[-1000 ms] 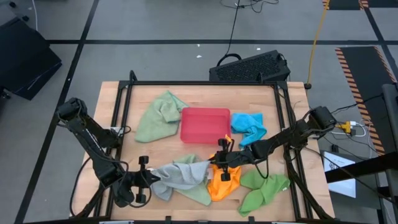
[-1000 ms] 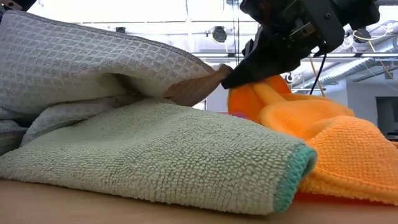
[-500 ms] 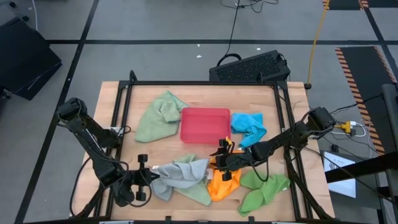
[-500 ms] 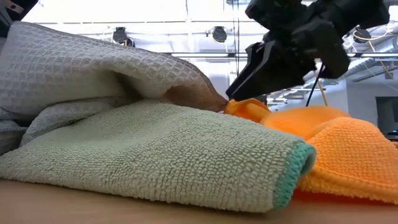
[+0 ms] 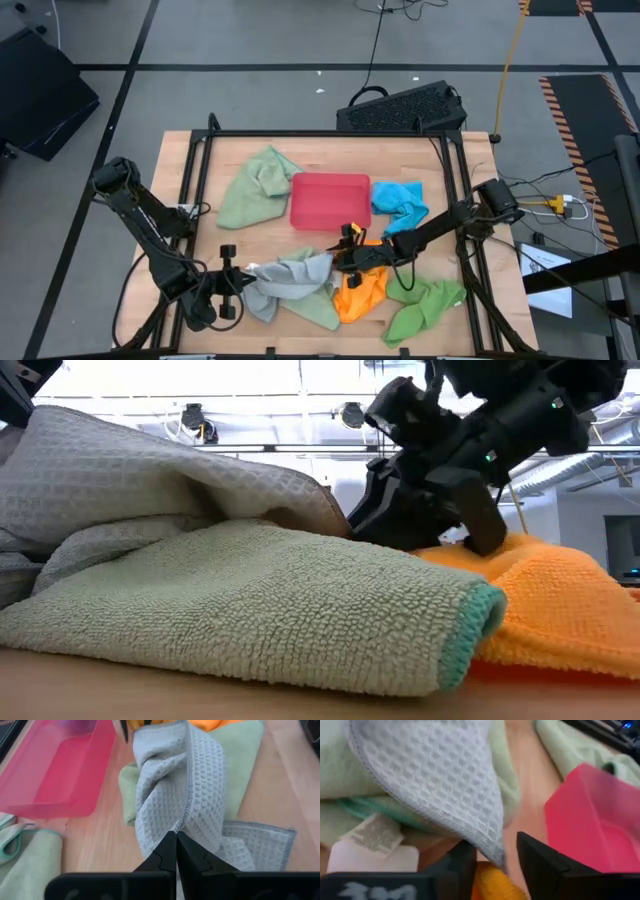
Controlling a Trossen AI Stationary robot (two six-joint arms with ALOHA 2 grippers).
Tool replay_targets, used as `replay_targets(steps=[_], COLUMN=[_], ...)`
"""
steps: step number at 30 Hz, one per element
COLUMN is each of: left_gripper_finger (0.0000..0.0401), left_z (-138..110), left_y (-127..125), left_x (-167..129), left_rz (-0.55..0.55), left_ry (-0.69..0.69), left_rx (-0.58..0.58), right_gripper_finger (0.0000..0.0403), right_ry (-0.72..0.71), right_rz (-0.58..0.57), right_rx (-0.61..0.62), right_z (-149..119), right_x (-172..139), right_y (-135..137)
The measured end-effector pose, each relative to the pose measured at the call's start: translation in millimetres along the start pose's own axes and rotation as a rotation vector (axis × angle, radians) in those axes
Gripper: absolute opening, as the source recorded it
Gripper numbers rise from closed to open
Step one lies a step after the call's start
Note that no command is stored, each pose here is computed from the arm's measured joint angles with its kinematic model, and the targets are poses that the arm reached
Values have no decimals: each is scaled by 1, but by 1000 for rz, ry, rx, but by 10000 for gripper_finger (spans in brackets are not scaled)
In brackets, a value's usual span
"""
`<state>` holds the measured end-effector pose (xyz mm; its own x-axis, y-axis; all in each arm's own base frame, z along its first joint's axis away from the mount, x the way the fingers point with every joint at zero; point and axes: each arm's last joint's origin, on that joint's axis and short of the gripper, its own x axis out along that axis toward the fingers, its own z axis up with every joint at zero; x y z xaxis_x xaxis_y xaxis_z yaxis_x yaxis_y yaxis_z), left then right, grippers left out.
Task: Fold microfiber towels
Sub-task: Fold the gray microfiber cloth
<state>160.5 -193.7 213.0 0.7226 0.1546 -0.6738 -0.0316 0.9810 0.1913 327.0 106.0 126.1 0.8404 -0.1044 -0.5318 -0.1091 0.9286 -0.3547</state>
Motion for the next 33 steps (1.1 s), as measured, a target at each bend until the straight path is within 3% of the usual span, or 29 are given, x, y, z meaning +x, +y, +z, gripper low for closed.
replay_targets(steps=[4,6,12,16,21,26,28,33], left_gripper_finger=[5,5,5,5,5,5,5,5], left_z=[-2,-1,12,33,70,113,130,159], left_y=[2,2,12,20,34,48,52,56], left_x=[0,-1,-16,-37,-71,-113,-129,-162], left_rz=[21,22,-9,-26,2,-8,-37,-241], left_ry=[9,5,-59,-146,-293,-471,-552,-744], left_rx=[-2,-2,-52,-19,86,111,90,109], right_gripper_finger=[25,8,9,3,2,2,1,1], right_ry=[-49,-80,-161,-232,-344,-432,-466,-473], right_rz=[25,38,17,-87,-258,-394,-428,-470], right_rx=[-19,-5,61,99,136,127,148,127], right_z=[9,16,37,56,95,146,166,202], right_x=[-6,-12,-36,-64,-119,-184,-209,-253], right_y=[-3,-7,-20,-31,-45,-47,-46,-29])
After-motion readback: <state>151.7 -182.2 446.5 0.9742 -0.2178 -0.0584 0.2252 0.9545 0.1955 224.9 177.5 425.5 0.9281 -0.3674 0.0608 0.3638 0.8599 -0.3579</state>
